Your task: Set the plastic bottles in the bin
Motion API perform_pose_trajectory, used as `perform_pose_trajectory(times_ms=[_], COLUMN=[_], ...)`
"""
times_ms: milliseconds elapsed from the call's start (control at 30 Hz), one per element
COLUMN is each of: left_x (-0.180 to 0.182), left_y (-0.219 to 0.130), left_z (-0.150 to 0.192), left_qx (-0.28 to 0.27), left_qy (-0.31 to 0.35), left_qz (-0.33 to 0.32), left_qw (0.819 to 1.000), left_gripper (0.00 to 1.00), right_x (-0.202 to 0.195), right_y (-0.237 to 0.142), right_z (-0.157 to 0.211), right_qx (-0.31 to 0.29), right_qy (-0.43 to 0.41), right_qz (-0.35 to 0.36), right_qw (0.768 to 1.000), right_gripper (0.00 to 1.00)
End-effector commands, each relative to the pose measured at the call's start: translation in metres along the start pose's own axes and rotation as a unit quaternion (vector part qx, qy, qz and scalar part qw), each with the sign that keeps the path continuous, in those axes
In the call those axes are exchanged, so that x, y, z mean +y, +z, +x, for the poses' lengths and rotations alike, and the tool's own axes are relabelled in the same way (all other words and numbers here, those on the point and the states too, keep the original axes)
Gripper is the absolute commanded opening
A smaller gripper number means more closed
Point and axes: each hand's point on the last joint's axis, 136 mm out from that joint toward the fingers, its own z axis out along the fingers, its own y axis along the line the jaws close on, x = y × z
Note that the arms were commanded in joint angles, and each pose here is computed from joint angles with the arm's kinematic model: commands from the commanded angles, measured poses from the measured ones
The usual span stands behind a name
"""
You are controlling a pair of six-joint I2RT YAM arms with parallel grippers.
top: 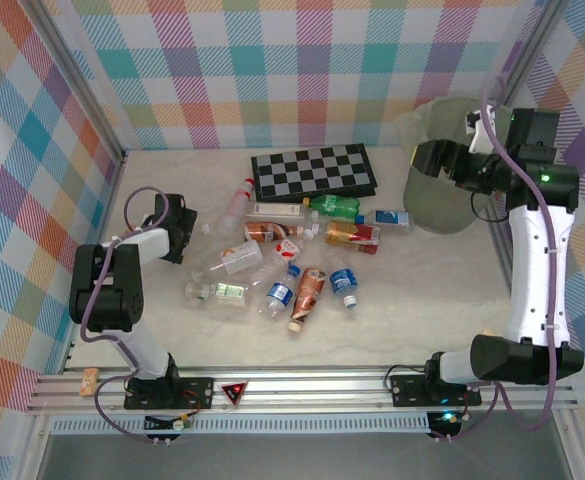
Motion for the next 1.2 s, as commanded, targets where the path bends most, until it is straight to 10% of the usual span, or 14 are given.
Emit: perform_pose_trajectory(times_ms=[0, 567, 933, 1167], left_x=[-0.009, -0.018, -0.063, -0.099], left_y=[0.023, 0.016, -0.05, -0.123], left_z=[0.004, 0.003, -0.006, 0.018], left_qx=[0.004, 0.011, 0.028, 0.075], left_qy=[-0.015, 0.014, 0.145, 0.257], left_qz=[0.02, 0.024, 0.078, 0.181], left_qw=[1.0, 1.0, 0.986, 0.946], left_gripper=[0.93, 0.63, 0.6, 0.6], right_x=[0.019, 0.025, 0.036, 0.071], right_y=[-0.003, 0.005, 0.031, 0.063], right_z=[0.005, 0.061, 0.069, 0.08], right_qx=[-0.006, 0.056, 0.091, 0.123], right_qy=[0.0, 0.04, 0.026, 0.009], right_qz=[-0.047, -0.103, -0.104, -0.146], right_qw=[0.999, 0.992, 0.99, 0.982], right_gripper=[0.93, 0.93, 0.92, 0.92])
